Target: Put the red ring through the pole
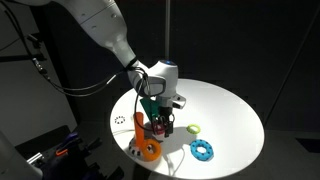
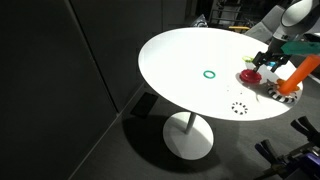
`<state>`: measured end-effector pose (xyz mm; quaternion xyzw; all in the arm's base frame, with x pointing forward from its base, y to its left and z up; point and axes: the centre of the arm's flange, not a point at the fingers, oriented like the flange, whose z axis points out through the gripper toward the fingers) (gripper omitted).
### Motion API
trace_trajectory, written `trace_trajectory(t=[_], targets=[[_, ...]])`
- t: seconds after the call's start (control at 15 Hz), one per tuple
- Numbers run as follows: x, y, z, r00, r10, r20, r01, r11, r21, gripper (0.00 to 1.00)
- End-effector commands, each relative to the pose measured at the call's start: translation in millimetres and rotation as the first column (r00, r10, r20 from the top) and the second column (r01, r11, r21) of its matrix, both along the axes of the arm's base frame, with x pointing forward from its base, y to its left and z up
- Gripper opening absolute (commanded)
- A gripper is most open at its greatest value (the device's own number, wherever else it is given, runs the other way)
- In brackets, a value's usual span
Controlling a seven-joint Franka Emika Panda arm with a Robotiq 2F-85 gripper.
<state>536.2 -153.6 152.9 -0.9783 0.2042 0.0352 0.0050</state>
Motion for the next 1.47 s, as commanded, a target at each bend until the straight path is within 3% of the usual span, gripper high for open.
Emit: trace_trajectory(t=[0.0,0.8,1.0,1.13,1.2,1.27,1.4], targets=[[8.0,-5.1,-3.5,1.000,0.016,-0.007,-0.016,1.000,0.010,1.00],[10.3,-3.8,-6.8,1.000,0.019,-0.011,-0.019,1.000,-0.002,1.00],[10.9,-3.3,-7.4,1.000,0.018,-0.011,-0.018,1.000,-0.004,0.76],[11.2,-2.6,-7.6,1.000,0.020,-0.012,-0.020,1.000,-0.005,0.77],[11.4,-2.0,-7.5,1.000,0.021,-0.011,-0.021,1.000,-0.007,0.68],[11.4,-1.4,-7.6,1.000,0.021,-0.012,-0.021,1.000,-0.007,0.70],[11.6,0.7,-7.7,1.000,0.025,-0.013,-0.025,1.000,-0.010,0.52]])
